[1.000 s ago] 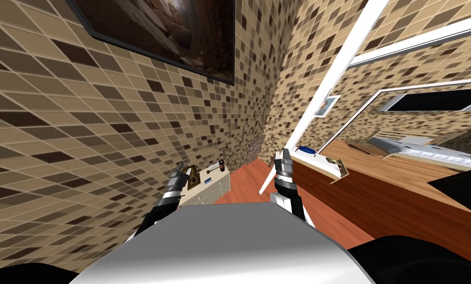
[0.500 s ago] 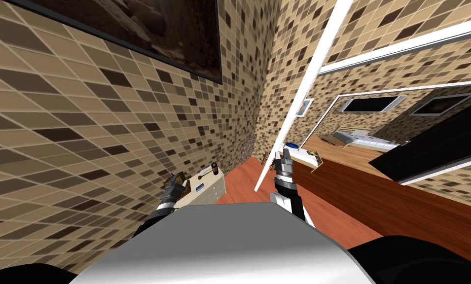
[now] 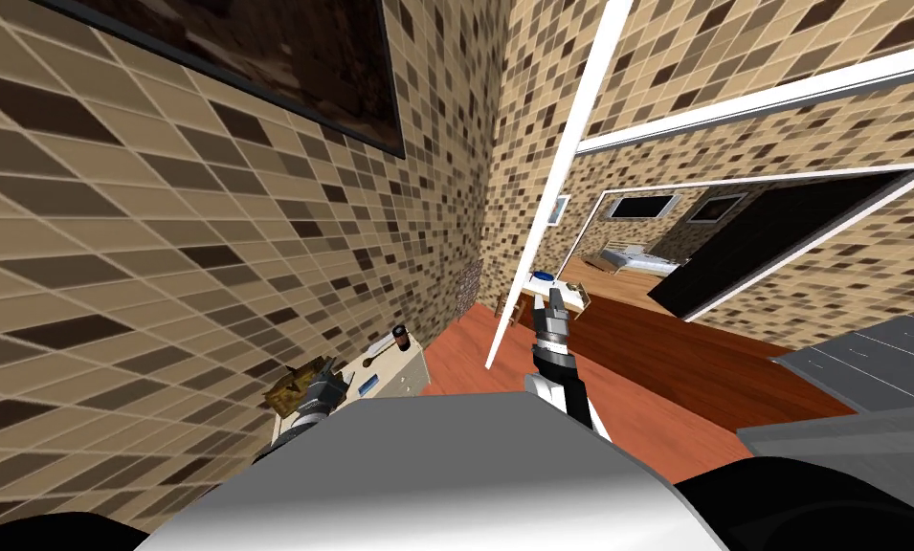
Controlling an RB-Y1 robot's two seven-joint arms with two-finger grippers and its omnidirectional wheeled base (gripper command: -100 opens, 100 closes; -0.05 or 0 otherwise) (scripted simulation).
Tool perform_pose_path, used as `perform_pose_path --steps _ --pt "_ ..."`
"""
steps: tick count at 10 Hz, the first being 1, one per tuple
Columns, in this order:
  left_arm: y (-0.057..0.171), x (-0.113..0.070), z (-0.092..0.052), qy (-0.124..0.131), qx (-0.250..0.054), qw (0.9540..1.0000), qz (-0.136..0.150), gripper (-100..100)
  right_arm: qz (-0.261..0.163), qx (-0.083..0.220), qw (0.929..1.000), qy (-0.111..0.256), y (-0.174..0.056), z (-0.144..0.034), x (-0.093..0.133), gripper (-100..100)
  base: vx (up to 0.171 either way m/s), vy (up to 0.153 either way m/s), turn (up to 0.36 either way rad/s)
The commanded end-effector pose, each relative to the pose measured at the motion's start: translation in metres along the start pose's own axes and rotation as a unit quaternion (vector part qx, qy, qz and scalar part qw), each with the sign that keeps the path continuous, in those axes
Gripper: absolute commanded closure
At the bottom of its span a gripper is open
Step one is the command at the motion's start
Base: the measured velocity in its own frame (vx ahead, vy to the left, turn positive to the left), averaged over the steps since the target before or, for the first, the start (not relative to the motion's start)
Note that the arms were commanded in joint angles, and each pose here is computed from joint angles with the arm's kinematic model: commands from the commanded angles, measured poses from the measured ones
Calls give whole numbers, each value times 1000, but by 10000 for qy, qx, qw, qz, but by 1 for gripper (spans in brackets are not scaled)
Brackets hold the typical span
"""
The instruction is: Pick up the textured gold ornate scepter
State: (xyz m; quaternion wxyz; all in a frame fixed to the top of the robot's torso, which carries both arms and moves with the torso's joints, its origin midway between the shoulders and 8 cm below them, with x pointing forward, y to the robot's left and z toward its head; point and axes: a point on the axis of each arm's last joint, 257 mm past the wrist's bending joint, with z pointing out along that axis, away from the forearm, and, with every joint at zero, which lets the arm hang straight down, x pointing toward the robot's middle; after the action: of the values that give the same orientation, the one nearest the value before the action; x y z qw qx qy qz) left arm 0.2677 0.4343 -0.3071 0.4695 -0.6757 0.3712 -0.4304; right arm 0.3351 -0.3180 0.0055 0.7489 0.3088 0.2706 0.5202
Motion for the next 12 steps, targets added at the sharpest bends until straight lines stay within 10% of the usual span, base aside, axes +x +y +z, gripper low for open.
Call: perform_pose_path --steps 1,7,11,12 --pt "25 -29 -12 -308 -373 9986 -205 -100 0 0 10000 0 0 0 0 0 71 -3 -320" --pt "88 -104 -51 -1151 -1261 9828 -700 -100 0 0 10000 0 0 0 0 0 85 3 -236" --pt "126 -150 -86 -1732 -1789 9631 -1021 -100 0 0 10000 0 0 0 0 0 85 9 -240" --pt "140 -169 -103 -1983 -2002 9522 -1183 -100 -1 1 10000 0 0 0 0 0 74 9 -224"
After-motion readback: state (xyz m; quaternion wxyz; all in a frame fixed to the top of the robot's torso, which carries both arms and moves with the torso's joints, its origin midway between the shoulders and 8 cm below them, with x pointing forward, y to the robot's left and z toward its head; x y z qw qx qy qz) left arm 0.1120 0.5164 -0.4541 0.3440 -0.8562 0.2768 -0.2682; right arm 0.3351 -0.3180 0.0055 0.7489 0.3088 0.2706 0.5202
